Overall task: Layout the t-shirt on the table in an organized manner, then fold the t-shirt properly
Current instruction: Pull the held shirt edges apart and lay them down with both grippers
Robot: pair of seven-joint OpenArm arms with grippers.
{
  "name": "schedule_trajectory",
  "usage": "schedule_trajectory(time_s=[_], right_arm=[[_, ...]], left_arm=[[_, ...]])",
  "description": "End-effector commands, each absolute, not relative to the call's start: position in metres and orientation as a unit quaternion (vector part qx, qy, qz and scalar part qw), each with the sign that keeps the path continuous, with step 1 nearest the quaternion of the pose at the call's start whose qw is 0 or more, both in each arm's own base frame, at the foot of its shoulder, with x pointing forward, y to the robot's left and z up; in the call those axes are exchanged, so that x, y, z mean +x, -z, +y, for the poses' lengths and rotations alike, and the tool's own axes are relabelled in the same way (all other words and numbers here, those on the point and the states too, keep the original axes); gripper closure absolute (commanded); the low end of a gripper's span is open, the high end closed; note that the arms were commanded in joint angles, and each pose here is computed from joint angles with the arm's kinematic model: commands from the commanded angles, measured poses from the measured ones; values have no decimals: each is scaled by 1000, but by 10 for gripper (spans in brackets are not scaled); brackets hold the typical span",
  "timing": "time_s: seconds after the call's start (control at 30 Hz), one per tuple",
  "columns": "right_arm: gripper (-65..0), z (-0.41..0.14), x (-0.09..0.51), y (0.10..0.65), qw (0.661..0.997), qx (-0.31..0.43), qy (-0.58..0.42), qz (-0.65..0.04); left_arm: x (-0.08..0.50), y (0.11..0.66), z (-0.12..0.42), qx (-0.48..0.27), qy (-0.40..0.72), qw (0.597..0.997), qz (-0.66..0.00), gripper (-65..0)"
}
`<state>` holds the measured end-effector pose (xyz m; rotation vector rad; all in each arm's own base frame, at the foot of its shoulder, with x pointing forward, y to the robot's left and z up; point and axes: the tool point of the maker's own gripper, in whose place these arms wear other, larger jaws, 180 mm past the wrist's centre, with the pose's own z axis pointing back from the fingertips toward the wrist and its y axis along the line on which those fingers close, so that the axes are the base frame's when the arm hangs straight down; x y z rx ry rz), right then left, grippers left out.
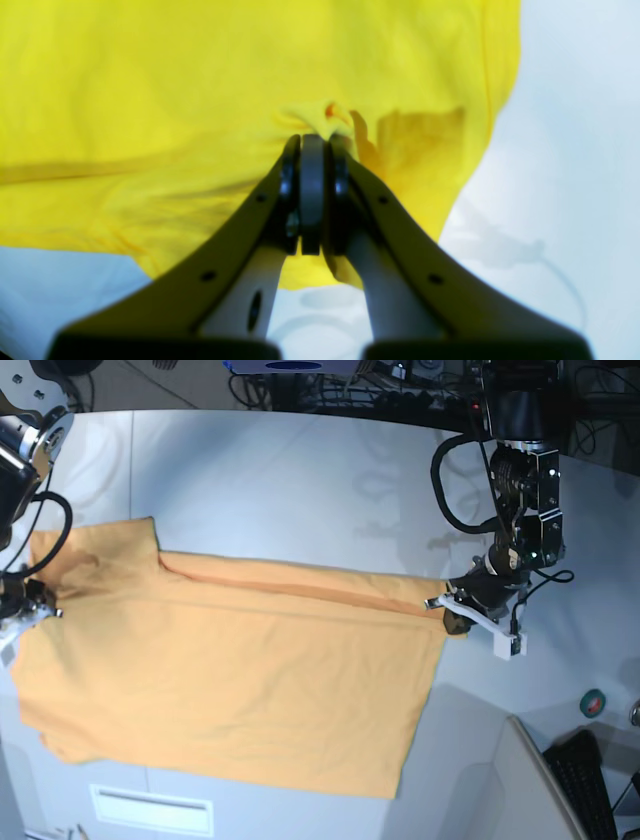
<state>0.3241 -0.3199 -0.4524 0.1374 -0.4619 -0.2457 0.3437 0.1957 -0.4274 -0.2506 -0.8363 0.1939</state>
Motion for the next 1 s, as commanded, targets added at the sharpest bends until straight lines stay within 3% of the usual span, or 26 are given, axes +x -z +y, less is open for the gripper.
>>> schedule_trajectory(time_s=[0.0, 0.37, 0.97], right_arm=[[0, -333, 340, 434, 956, 57, 123, -262], [0, -336, 350, 425, 951, 56, 124, -277], [0, -336, 362, 429, 943, 61, 166, -282]], left_arm=[[359, 410, 200, -122, -91, 889, -433, 0], [381, 392, 200, -124, -89, 877, -455, 0], [409, 416, 189, -138, -93, 894, -415, 0]])
